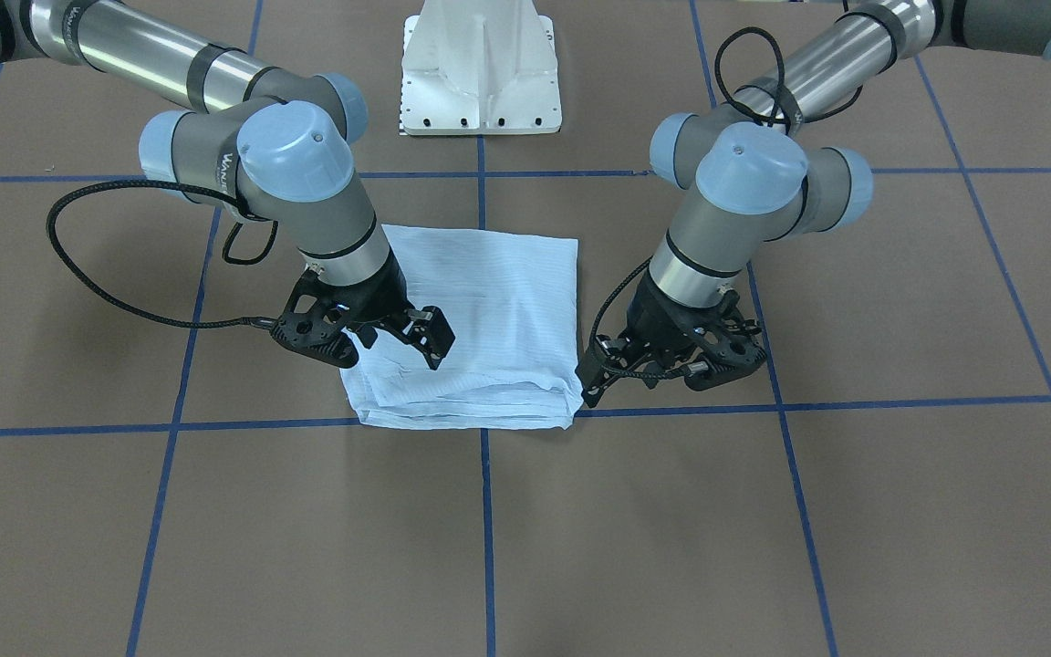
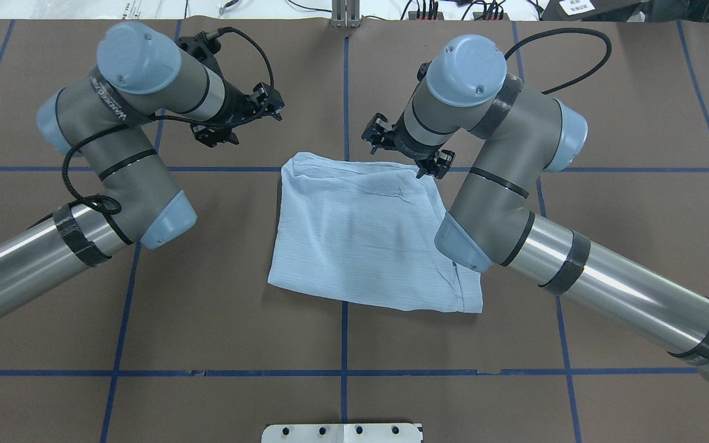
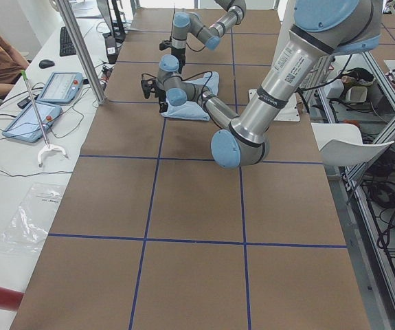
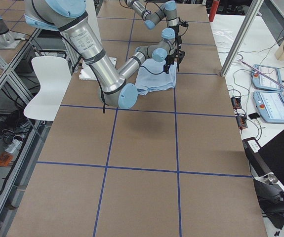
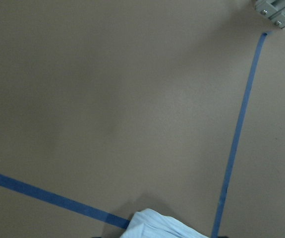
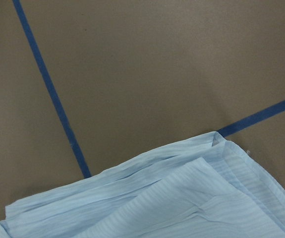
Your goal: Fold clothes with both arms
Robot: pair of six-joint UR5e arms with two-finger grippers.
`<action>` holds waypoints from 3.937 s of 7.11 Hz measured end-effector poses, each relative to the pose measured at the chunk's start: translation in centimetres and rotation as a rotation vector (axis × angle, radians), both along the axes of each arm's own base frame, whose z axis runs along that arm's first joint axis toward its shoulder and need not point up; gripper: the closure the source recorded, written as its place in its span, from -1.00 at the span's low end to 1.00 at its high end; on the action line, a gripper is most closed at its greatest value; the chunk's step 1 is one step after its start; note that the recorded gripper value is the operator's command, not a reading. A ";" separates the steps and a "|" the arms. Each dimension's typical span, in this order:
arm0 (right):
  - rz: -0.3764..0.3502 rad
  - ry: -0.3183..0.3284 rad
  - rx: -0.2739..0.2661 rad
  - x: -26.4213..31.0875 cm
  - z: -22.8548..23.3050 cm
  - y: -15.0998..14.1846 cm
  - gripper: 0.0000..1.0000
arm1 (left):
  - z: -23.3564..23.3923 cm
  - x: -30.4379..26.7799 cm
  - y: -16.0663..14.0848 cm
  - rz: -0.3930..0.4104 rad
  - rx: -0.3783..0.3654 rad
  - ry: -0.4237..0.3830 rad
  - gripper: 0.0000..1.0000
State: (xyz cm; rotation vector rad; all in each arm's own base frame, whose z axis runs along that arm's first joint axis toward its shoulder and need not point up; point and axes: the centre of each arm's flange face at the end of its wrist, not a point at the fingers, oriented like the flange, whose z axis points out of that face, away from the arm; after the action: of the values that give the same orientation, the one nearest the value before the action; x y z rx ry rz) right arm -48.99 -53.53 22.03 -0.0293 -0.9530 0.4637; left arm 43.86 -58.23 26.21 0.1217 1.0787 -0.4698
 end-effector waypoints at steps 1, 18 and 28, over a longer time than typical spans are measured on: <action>-0.020 0.020 0.052 1.8 0.9 -0.6 -1.00 | 2.3 -2.7 -0.1 0.023 0.050 -0.039 -1.00; -0.451 0.228 0.319 50.2 42.1 3.0 -1.00 | 36.7 -47.2 8.8 0.419 0.268 -0.477 -1.00; -0.333 0.197 0.134 55.9 40.9 7.7 -1.00 | 36.1 -47.1 10.0 0.509 0.229 -0.411 -1.00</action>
State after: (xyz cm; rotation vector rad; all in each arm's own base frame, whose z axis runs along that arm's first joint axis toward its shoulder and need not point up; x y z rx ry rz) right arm 6.93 -45.86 62.90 -0.0199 -0.7650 0.0927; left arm -3.23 -48.26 62.27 0.1329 0.7167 0.1376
